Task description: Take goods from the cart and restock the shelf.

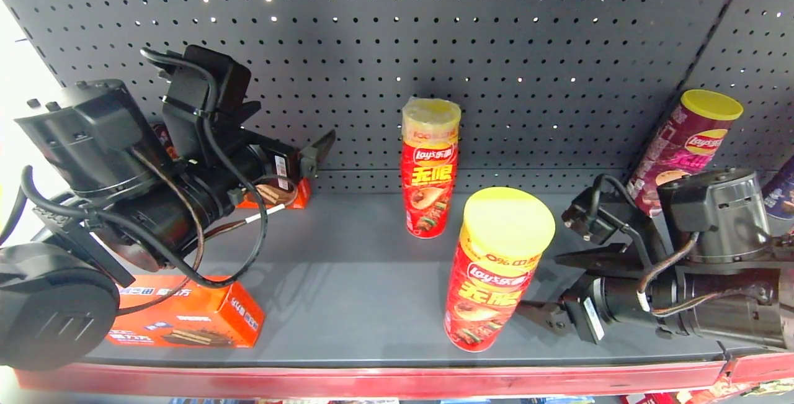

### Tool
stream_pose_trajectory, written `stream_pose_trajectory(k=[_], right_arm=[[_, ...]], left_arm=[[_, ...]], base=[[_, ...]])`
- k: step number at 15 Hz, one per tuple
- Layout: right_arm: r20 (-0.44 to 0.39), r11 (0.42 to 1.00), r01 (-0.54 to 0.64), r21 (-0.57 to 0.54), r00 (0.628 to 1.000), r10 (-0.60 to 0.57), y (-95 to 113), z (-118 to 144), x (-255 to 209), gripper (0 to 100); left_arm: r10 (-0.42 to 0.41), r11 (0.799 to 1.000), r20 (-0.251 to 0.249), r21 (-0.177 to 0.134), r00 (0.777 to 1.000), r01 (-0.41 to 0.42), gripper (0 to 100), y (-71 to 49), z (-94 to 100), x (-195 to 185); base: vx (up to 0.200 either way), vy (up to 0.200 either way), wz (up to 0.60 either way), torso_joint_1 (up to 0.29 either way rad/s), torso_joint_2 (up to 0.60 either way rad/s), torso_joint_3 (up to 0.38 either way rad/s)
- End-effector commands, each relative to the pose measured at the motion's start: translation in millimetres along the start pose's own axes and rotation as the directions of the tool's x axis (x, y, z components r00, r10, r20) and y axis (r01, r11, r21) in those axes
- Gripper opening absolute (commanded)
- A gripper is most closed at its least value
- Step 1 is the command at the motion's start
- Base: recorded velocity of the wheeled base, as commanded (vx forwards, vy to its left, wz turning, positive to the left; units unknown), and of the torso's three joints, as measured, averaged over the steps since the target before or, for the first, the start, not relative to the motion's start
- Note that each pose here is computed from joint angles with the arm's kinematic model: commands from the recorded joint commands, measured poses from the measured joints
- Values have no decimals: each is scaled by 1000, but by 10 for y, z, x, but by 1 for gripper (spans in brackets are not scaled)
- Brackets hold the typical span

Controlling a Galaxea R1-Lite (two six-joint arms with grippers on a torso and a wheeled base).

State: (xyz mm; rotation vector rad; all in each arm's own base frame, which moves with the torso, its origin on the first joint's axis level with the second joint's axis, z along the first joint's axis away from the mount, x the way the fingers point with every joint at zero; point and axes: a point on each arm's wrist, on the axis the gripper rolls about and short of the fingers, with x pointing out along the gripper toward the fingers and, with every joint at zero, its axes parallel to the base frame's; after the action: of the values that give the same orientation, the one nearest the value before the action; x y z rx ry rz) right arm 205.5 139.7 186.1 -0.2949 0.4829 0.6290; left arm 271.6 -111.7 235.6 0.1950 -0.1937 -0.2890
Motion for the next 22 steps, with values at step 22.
stream_pose_trajectory(k=[22], right_arm=[[-8,999,-28,-22,1000,28,78,-23,22,100]], left_arm=[[-2,1000,-21,2,1000,2,100,-2,-53,-29]], base=[[0,0,0,0,0,0]])
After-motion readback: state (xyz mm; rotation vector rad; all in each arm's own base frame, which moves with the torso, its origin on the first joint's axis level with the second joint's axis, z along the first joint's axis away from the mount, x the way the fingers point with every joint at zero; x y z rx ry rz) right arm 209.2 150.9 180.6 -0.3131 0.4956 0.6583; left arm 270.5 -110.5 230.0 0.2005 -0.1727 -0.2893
